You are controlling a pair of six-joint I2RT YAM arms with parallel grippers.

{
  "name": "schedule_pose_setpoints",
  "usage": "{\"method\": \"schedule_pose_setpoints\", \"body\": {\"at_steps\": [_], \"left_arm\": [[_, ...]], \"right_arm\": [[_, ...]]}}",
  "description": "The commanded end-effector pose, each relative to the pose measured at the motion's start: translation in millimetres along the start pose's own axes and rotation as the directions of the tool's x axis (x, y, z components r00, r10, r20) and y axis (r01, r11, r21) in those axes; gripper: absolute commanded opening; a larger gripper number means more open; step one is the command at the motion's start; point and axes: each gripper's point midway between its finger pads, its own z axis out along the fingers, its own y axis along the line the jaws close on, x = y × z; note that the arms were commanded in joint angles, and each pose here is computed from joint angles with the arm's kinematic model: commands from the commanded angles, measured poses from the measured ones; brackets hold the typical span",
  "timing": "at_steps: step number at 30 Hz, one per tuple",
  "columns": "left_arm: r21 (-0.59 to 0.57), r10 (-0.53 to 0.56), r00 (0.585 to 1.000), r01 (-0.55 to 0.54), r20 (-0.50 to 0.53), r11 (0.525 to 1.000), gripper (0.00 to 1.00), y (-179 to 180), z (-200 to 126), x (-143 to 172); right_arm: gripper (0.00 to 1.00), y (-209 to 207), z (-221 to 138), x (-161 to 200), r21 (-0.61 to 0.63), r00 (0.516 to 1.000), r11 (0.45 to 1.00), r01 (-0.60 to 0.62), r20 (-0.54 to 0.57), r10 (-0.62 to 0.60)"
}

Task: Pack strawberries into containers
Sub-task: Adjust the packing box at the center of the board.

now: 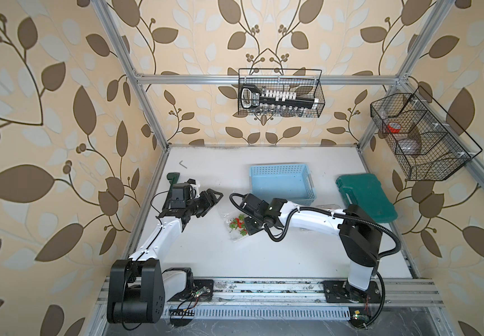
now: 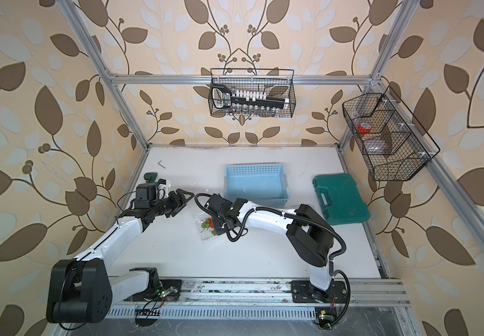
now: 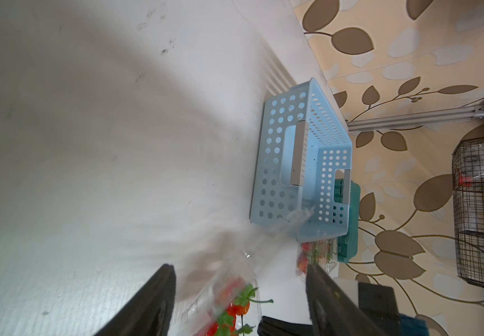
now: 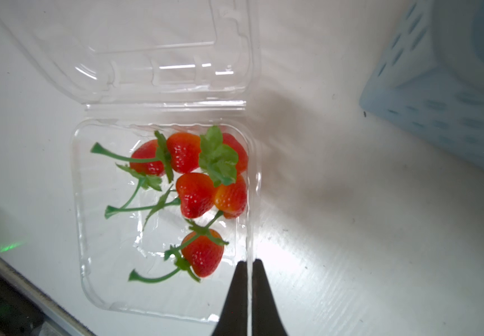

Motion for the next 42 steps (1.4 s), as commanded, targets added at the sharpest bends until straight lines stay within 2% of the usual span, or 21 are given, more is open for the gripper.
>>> {"method": "schedule_pose_setpoints", "body": {"at_steps": [1,21,29,35,42], "left_arm": [[0.06,0.02,1.0,-0.021,0.007,0.998,0.73,-11,0,-4],[0.085,0.051,0.998,-0.048,-0.034,0.995,0.72,-20,11,10],[0.089,0.098,0.994,-0.093,-0.047,0.992,0.72,-27,12,17],[0.108,0.142,0.988,-0.136,-0.056,0.985,0.72,-40,12,21],[0.071,0.279,0.959,-0.275,-0.051,0.959,0.72,-59,1,38]], "right_arm": [[0.05,-7,7,-3,0.046,0.999,0.998,0.045,-0.015,-0.045],[0.08,-4,21,-14,0.026,0.998,0.998,0.064,-0.004,-0.063],[0.18,-8,22,-15,-0.005,0.999,0.999,0.034,-0.002,-0.034],[0.26,-19,3,-22,-0.03,0.999,0.999,-0.021,0.04,0.022],[0.27,-55,-43,-29,-0.123,0.972,0.978,-0.171,0.141,0.188]]}}
